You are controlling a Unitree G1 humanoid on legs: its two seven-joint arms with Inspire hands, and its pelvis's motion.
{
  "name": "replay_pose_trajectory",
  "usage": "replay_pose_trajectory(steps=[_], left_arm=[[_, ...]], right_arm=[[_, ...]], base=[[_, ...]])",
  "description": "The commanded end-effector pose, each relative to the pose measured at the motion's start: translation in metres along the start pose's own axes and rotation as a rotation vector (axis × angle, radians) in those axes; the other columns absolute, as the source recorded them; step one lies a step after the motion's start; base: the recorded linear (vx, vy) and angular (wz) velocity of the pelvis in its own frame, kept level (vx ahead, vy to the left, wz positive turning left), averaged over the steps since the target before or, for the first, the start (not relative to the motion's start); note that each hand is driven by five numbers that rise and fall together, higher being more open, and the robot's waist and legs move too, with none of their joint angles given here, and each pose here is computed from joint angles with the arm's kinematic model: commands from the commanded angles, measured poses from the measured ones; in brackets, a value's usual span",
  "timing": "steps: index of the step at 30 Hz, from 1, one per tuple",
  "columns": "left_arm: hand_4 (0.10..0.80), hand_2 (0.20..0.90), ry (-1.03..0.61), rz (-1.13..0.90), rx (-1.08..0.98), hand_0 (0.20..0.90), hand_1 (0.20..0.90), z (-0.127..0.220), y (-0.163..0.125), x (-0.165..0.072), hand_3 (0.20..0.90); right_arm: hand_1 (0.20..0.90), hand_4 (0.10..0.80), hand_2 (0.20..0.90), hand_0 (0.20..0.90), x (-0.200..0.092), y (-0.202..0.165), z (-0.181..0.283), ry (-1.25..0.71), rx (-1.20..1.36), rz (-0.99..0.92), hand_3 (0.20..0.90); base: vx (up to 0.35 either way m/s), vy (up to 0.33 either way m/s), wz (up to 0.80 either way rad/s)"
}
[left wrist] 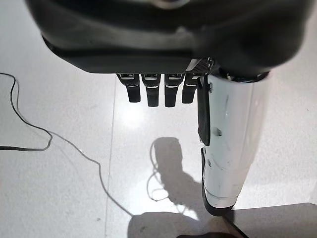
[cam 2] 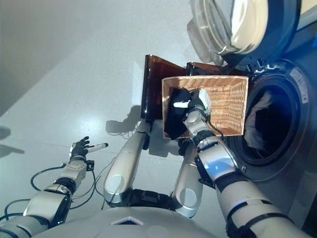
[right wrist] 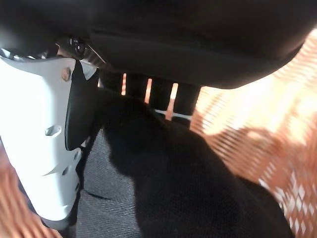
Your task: Pick up the clothes and place them into the washing machine
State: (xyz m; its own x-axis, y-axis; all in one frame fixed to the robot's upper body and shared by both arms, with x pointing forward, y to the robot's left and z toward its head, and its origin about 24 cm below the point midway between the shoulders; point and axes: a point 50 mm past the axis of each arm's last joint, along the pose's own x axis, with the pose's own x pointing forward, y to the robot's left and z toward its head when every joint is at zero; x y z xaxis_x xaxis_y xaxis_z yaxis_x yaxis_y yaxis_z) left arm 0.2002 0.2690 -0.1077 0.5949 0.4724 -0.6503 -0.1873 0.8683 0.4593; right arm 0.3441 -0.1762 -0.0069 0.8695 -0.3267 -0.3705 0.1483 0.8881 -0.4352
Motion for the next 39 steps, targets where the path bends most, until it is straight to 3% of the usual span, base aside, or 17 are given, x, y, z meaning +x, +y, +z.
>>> replay_pose_trajectory(steps=[1, 9, 11, 12, 23, 29, 39], left_arm=[[0.800, 0.900, 0.142, 0.134, -0.013, 0.900, 0.900, -0.036, 0.038, -0.001, 0.900], [0.800, 0.900, 0.183, 0.102, -0.069, 0.900, 0.900, -0.054, 0.037, -0.006, 0.900], [0.800, 0.900, 0.186, 0.098, -0.073, 0.900, 0.900, -0.055, 0.037, -0.007, 0.900], [0.800, 0.900, 0.193, 0.083, -0.078, 0.900, 0.900, -0.058, 0.033, -0.008, 0.900], [0.800, 0.900, 0.218, -0.004, -0.078, 0.900, 0.900, -0.068, 0.009, -0.015, 0.900], [0.800, 0.900, 0.240, -0.062, -0.066, 0.900, 0.900, -0.077, -0.012, -0.023, 0.900], [0.800, 0.900, 0.176, -0.117, -0.071, 0.900, 0.900, -0.067, -0.023, -0.024, 0.900]], right_arm=[[0.200, 0.300, 0.200, 0.200, -0.001, -0.015, 0.012, -0.110, 0.326, -0.021, 0.200], [0.200, 0.300, 0.200, 0.200, -0.006, -0.050, -0.052, 0.031, 0.868, -0.099, 0.200], [0.200, 0.300, 0.200, 0.200, -0.007, -0.053, -0.057, 0.040, 0.905, -0.115, 0.200], [0.200, 0.300, 0.200, 0.200, -0.009, -0.060, -0.067, 0.051, 1.057, -0.162, 0.200], [0.200, 0.300, 0.200, 0.200, -0.016, -0.081, -0.099, 0.068, 1.520, -0.375, 0.200], [0.200, 0.300, 0.200, 0.200, -0.025, -0.086, -0.122, 0.124, 1.621, -0.510, 0.200], [0.200, 0.300, 0.200, 0.200, -0.014, -0.105, -0.103, 0.062, 1.531, -0.453, 0.200]], base=[[0.001, 0.009, -0.24], [0.011, 0.006, -0.14], [0.013, 0.008, -0.16], [0.003, 0.023, -0.17], [0.009, -0.001, -0.11], [0.065, -0.007, -0.11], [-0.057, -0.032, -0.02]])
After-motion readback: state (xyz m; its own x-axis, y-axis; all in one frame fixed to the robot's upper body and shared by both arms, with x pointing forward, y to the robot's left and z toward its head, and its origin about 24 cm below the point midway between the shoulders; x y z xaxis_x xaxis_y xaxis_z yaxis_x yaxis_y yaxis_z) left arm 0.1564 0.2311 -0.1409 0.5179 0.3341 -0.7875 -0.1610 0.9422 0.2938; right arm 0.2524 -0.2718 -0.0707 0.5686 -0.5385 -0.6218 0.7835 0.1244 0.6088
